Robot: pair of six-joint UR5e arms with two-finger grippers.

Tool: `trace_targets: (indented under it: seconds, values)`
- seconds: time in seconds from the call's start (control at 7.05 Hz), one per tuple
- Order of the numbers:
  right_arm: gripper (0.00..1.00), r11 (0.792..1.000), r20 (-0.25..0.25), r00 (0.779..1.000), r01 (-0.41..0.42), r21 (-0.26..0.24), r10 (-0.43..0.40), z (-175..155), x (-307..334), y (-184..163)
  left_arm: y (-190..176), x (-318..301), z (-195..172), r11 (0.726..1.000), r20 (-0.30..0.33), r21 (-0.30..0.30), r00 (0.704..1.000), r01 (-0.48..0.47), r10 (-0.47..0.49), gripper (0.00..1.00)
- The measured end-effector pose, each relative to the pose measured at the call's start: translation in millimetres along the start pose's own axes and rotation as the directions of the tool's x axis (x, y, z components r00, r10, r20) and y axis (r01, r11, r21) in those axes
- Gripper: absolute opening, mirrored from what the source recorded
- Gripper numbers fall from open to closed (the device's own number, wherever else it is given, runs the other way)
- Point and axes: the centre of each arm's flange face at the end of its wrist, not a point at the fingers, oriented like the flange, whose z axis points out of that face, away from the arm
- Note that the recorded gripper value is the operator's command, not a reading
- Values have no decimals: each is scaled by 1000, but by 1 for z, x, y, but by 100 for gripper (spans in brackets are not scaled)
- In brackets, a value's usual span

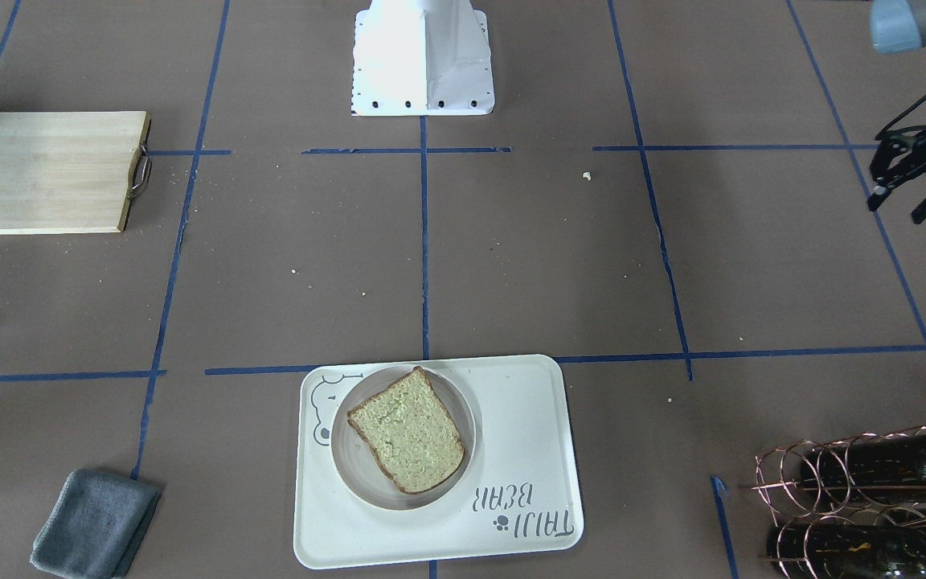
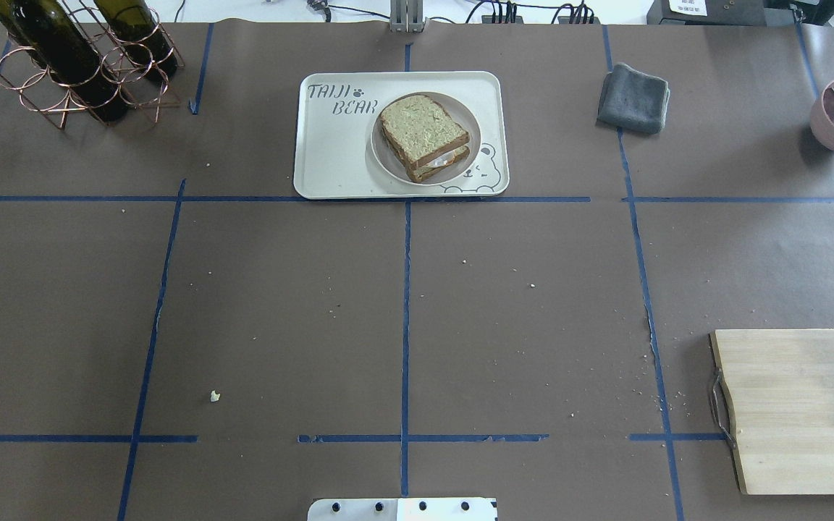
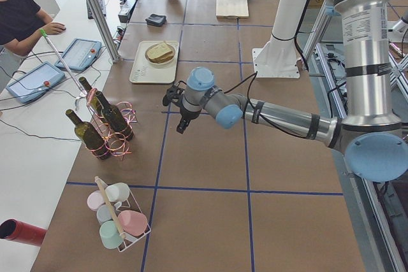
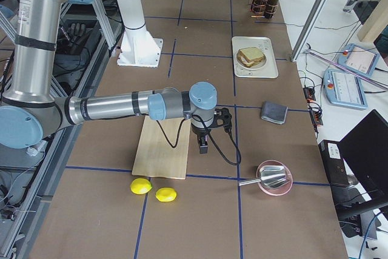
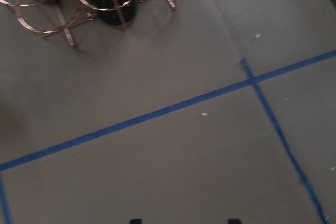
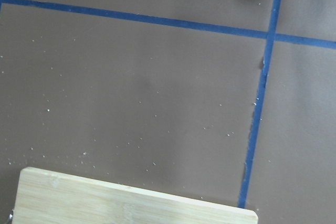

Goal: Make sandwich and place on tray

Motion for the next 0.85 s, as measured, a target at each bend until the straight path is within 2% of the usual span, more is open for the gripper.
trace_targets:
  seconds: [0.28,0.57,0.71,0.85]
  values:
    - [100,1000,-5,1000,-8,-13,8,-10,1,-9,35,-61,-39,994,-13,-54,995,96,-96,62]
    - [100,1000,1,1000,-17,-18,17,-10,1,-11,51,-82,-48,986,-14,-114,992,123,-125,62]
    - [100,999,4,1000,-22,-25,23,-6,0,-11,48,-86,-54,980,-10,-138,989,143,-145,65]
    - [100,999,7,1000,-30,-31,30,-3,-1,-11,45,-89,-60,974,-5,-153,985,167,-170,96]
